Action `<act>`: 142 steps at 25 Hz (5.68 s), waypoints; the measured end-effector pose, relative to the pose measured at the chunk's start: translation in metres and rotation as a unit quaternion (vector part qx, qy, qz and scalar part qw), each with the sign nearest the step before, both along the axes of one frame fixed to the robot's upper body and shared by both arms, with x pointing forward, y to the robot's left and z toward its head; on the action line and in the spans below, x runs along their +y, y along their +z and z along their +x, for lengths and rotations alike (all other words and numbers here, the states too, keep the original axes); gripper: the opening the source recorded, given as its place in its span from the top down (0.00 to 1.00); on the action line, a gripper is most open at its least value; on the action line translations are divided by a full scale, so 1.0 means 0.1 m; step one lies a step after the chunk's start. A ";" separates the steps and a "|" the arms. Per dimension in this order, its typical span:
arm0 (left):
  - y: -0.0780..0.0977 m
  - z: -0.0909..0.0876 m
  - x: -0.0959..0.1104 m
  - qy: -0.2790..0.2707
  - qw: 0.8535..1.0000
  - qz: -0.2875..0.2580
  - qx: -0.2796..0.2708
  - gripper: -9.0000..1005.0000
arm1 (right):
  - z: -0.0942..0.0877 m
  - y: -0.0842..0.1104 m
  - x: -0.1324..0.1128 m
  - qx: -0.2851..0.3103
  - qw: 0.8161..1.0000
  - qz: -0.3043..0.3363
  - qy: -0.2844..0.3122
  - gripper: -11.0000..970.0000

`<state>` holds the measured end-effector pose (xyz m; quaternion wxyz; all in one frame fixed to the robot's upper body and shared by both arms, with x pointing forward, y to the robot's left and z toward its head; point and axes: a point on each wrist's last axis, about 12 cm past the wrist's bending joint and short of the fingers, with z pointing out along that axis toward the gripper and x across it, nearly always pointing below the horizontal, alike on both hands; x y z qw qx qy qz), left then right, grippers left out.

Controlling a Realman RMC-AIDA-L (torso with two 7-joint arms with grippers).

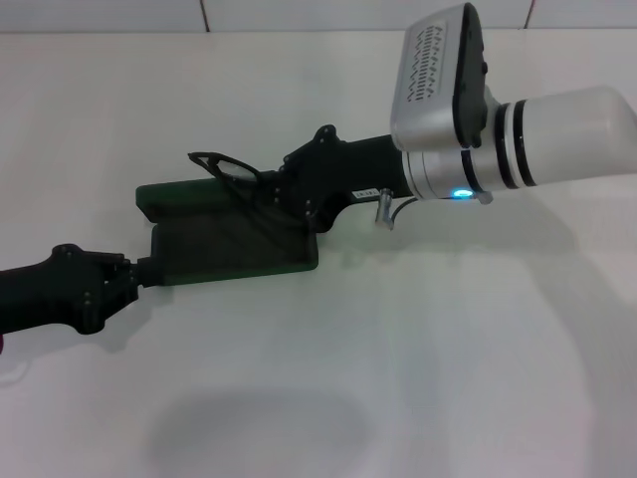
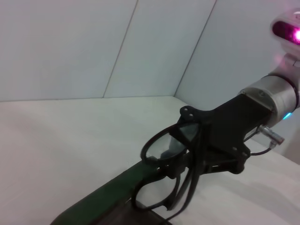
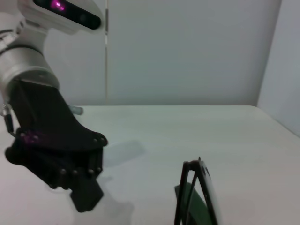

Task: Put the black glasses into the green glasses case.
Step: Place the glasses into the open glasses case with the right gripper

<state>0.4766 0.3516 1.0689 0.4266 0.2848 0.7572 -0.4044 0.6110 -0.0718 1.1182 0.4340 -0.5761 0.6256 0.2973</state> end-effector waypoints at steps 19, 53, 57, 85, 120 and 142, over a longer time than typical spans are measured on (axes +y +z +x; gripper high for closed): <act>-0.02 -0.01 -0.02 -0.001 1.000 -0.004 0.002 0.99 | 0.00 -0.04 -0.02 -0.001 1.000 -0.007 -0.006 0.89; 0.00 0.01 -0.03 -0.004 1.000 -0.005 0.001 0.99 | -0.02 -0.08 -0.08 0.006 1.000 -0.003 -0.018 0.83; 0.00 0.02 -0.04 -0.005 1.000 -0.005 0.000 0.99 | -0.03 -0.09 -0.10 0.008 1.000 -0.001 -0.021 0.79; -0.16 0.12 -0.15 -0.003 0.998 0.052 0.037 0.99 | -0.58 -0.44 -1.26 0.074 0.991 0.088 -0.061 0.41; -0.11 0.42 -0.16 0.023 0.994 0.101 0.027 0.98 | -0.67 -0.50 -1.30 0.085 0.991 0.089 -0.055 0.23; -0.12 0.36 0.01 0.058 0.990 0.121 0.031 0.98 | -0.73 -0.50 -1.32 0.083 0.991 0.095 -0.040 0.23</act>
